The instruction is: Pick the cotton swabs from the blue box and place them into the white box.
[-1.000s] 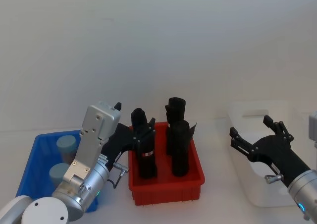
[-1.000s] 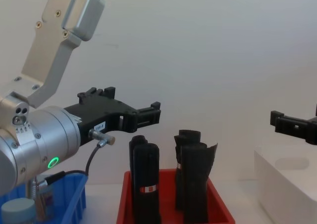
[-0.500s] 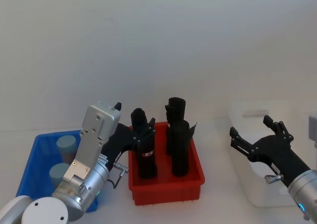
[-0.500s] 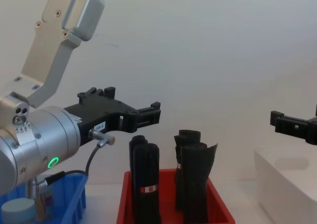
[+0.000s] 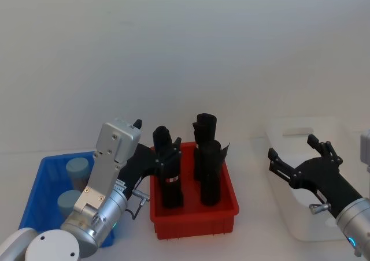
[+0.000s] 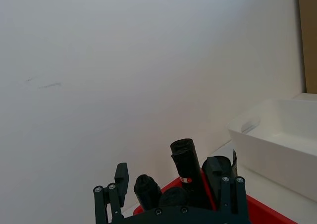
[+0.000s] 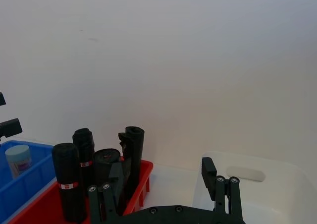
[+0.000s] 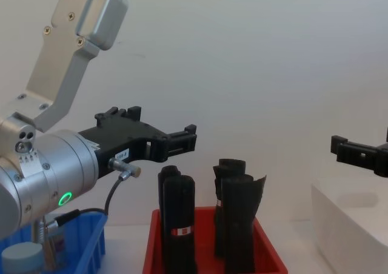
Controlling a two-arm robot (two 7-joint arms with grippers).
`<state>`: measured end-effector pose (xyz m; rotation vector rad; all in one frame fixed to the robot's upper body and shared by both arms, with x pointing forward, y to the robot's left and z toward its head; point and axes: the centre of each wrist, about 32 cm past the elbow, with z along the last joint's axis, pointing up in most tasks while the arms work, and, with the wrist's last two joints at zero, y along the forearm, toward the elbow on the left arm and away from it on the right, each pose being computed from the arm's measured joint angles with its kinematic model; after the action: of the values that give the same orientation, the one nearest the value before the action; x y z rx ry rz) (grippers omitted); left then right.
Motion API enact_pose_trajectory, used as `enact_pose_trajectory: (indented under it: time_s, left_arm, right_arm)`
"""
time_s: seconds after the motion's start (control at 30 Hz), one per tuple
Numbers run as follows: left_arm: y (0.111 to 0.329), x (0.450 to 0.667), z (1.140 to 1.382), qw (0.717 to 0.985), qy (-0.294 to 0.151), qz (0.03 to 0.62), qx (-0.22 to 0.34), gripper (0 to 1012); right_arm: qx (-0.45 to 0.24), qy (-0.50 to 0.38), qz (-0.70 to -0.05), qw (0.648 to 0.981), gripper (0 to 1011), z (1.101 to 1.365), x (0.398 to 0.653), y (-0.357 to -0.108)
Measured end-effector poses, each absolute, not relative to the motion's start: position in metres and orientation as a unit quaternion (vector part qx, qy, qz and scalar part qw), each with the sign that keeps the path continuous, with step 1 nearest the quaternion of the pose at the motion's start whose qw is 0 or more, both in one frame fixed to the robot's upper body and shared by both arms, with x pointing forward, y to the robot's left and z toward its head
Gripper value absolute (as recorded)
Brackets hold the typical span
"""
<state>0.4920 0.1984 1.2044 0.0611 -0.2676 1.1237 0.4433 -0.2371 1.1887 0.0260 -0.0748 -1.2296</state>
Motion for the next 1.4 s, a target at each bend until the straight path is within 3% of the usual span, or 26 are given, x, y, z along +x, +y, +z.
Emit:
enact_pose_trajectory:
  time_s: [1.4]
  left_arm:
    - [0.1992, 0.4938, 1.2043, 0.836, -0.124, 0.534, 0.03, 1004]
  right_arm:
    - [0.012, -0.035, -0.577, 0.816, 1002, 1.1887, 0.4433, -0.2371]
